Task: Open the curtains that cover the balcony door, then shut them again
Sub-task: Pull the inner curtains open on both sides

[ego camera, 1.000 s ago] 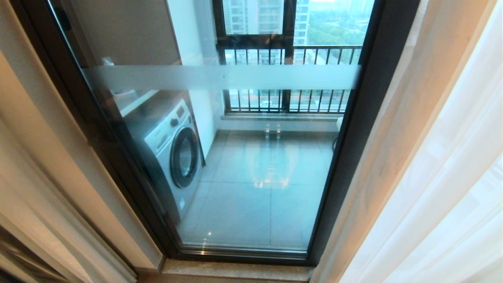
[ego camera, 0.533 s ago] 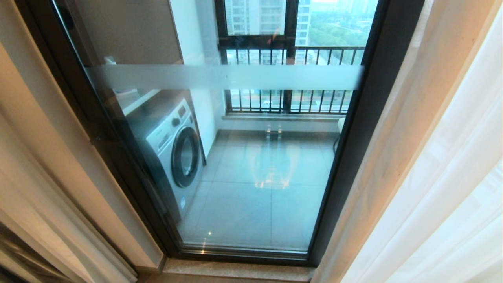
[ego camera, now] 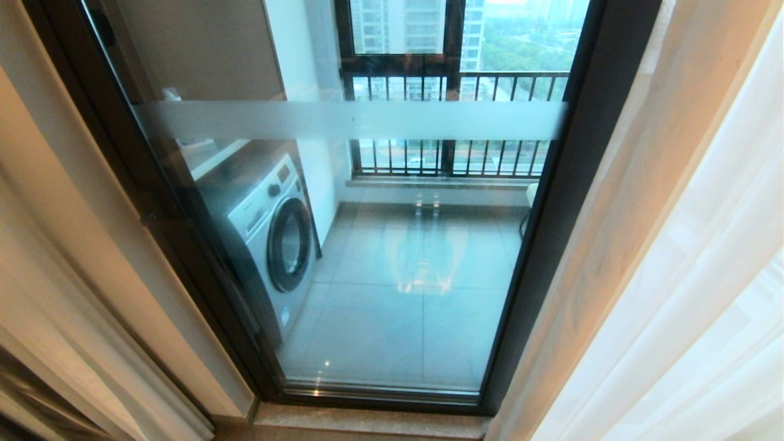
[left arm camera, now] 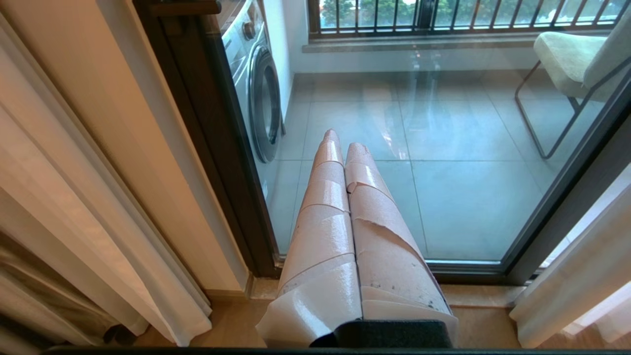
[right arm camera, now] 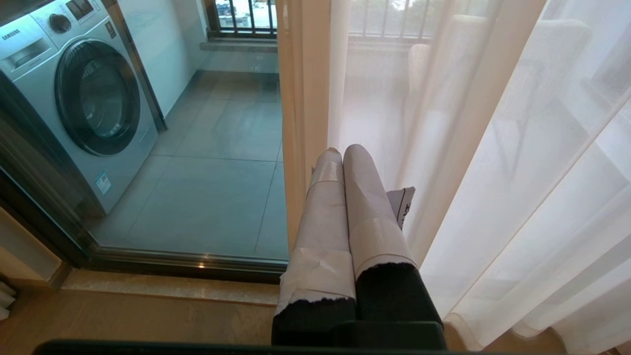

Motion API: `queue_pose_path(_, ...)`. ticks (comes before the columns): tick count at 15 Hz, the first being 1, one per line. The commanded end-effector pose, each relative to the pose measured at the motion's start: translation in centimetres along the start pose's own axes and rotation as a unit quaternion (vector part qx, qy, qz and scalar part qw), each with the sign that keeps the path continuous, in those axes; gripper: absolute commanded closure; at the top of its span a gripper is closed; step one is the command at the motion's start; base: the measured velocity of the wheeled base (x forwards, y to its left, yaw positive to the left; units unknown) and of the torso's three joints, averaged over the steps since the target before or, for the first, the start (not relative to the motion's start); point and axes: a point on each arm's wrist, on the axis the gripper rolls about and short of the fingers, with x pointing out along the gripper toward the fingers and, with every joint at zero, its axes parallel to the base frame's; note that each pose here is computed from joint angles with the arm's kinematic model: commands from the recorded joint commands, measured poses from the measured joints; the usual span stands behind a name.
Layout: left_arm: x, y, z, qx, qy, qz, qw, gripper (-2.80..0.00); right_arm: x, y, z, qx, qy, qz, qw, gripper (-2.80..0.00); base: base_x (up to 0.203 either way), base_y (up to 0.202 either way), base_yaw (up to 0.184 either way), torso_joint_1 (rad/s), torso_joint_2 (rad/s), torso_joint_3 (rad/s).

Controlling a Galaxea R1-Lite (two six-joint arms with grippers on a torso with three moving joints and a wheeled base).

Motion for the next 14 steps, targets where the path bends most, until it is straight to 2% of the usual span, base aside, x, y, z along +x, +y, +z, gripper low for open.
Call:
queue_pose_path(1, 0.00, 0.00, 0.00, 0.000, 0.000, 0.000, 1.0000, 0.00, 0.01, 0.00, 0.00, 0.000, 0.001, 0.000, 1.000, 0.00, 0.000, 0.000, 0.000, 0.000, 0.00, 0.000)
queue_pose_path(14, 0.00, 0.00, 0.00, 0.000, 0.000, 0.000, 1.0000, 0.00, 0.01, 0.00, -0.01, -0.008, 0.001, -0.001, 1.000, 0.00, 0.000, 0.000, 0.000, 0.000, 0.00, 0.000)
